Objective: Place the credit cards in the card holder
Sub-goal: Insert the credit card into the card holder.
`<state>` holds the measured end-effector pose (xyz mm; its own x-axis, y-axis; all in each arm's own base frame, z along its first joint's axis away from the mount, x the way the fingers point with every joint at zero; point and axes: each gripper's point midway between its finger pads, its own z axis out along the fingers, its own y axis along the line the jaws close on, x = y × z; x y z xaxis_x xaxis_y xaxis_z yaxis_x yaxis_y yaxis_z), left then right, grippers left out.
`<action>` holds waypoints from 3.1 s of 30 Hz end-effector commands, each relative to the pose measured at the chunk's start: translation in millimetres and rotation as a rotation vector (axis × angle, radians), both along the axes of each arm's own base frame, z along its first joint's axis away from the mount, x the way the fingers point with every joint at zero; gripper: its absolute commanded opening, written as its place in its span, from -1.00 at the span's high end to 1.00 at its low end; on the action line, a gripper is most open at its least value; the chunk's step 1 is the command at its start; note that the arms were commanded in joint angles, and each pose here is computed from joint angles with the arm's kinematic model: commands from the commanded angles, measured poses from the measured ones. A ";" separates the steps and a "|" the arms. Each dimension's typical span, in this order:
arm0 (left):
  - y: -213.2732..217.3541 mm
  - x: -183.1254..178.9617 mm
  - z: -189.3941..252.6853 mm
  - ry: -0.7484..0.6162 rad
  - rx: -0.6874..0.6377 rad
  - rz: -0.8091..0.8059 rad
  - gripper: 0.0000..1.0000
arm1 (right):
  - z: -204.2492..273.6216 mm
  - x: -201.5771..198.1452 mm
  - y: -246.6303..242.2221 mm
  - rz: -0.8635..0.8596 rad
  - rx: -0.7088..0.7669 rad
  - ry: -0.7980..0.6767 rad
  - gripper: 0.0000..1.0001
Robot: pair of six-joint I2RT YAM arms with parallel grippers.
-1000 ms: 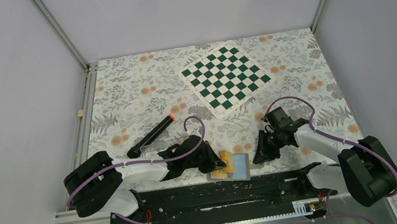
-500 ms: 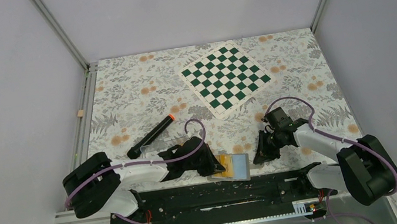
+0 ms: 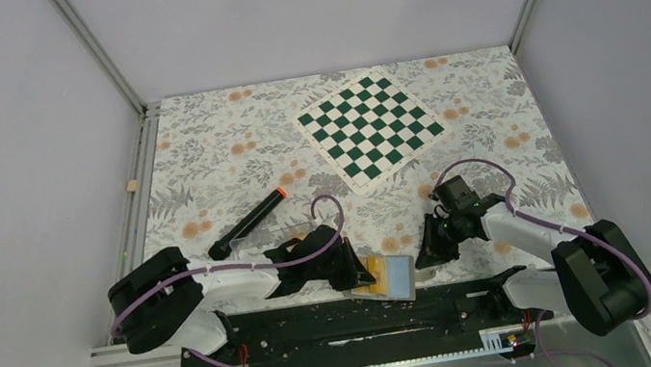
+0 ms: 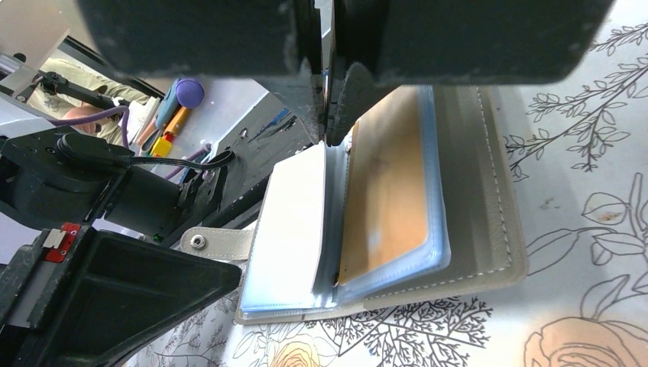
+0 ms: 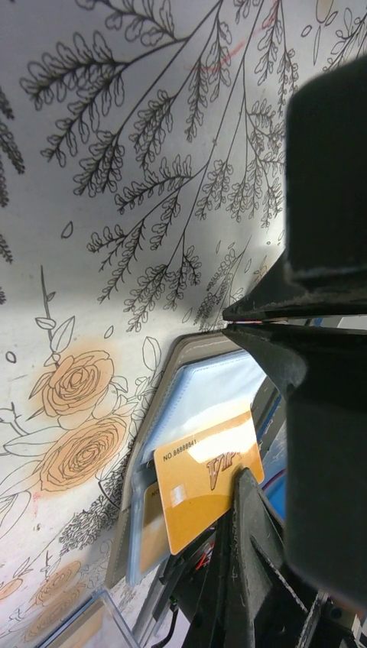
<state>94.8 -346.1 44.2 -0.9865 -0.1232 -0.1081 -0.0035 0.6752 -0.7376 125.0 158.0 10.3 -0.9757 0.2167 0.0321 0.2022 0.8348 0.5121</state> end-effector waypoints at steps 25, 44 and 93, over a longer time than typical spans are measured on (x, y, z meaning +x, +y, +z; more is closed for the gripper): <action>-21.0 -16.4 6.3 0.035 -0.091 -0.122 1.00 | -16.9 -4.4 3.3 -0.001 0.021 0.039 0.89; -14.4 -14.5 -5.0 0.034 0.125 -0.116 -0.06 | -16.7 -7.6 3.4 0.004 0.029 0.043 0.88; 9.0 -1.7 36.2 -0.123 0.327 -0.194 -0.81 | 33.4 8.4 -5.3 0.038 -0.045 -0.114 0.85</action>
